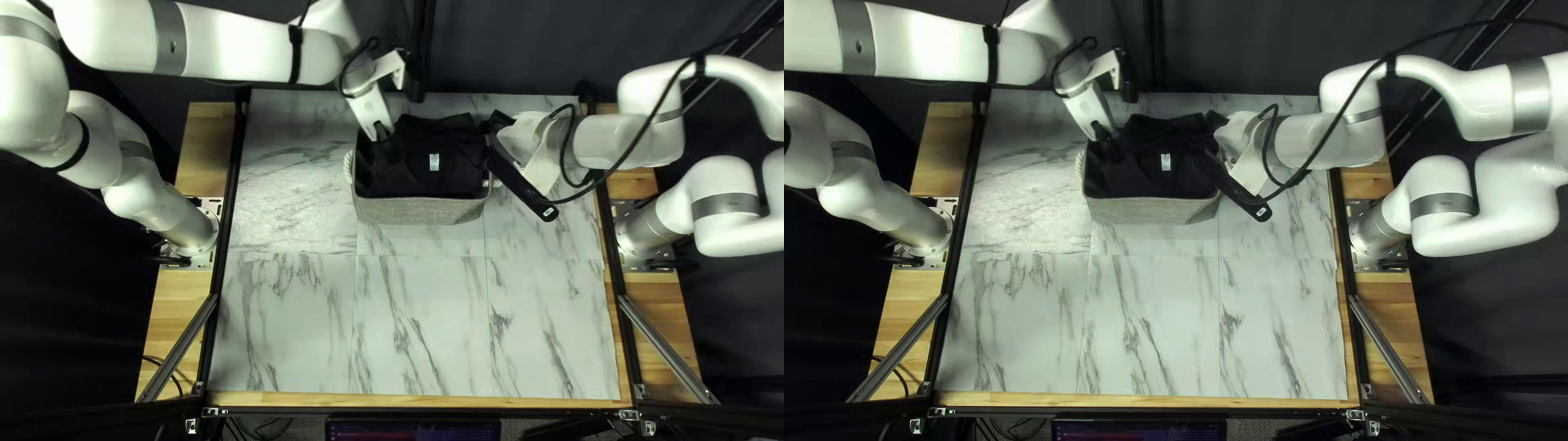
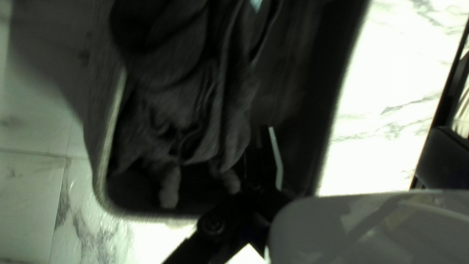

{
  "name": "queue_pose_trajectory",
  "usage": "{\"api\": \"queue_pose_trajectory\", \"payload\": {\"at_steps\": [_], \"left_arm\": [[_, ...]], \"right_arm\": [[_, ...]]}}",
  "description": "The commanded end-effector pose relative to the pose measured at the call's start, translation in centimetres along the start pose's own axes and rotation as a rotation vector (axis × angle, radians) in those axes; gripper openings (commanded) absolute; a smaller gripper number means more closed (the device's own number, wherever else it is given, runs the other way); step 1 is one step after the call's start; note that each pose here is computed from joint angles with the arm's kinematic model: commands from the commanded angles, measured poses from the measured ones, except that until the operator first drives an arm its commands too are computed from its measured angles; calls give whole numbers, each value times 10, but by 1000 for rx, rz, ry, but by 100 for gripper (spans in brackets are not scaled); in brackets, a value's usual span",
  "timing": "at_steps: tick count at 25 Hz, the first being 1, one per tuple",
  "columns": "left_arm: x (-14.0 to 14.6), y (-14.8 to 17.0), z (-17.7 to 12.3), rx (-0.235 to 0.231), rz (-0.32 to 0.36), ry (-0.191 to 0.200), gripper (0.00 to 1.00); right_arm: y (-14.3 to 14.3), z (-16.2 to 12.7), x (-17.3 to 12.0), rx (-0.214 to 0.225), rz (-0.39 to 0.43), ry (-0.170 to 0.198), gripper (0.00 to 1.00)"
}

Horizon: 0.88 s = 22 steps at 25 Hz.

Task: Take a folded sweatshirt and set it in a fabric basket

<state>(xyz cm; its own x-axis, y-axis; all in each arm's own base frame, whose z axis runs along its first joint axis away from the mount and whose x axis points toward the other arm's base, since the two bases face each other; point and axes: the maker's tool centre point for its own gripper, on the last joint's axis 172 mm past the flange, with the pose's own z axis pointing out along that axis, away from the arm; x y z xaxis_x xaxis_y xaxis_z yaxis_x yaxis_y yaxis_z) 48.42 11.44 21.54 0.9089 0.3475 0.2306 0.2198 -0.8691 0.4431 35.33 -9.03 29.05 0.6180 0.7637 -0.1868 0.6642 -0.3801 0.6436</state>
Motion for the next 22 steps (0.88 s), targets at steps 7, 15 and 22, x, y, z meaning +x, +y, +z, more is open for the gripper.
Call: {"api": "queue_pose_trajectory", "payload": {"at_steps": [7,15,22], "left_arm": [[-98,32,-43,-53,145,50,100],[-147,81,-15,-13,133,-2,100],[-203,125,-27,66,303,-23,100]], "right_arm": [[10,-1,27,85,102,61,100],[43,40,22,201,194,123,100],[62,73,33,299,295,94,100]]}}
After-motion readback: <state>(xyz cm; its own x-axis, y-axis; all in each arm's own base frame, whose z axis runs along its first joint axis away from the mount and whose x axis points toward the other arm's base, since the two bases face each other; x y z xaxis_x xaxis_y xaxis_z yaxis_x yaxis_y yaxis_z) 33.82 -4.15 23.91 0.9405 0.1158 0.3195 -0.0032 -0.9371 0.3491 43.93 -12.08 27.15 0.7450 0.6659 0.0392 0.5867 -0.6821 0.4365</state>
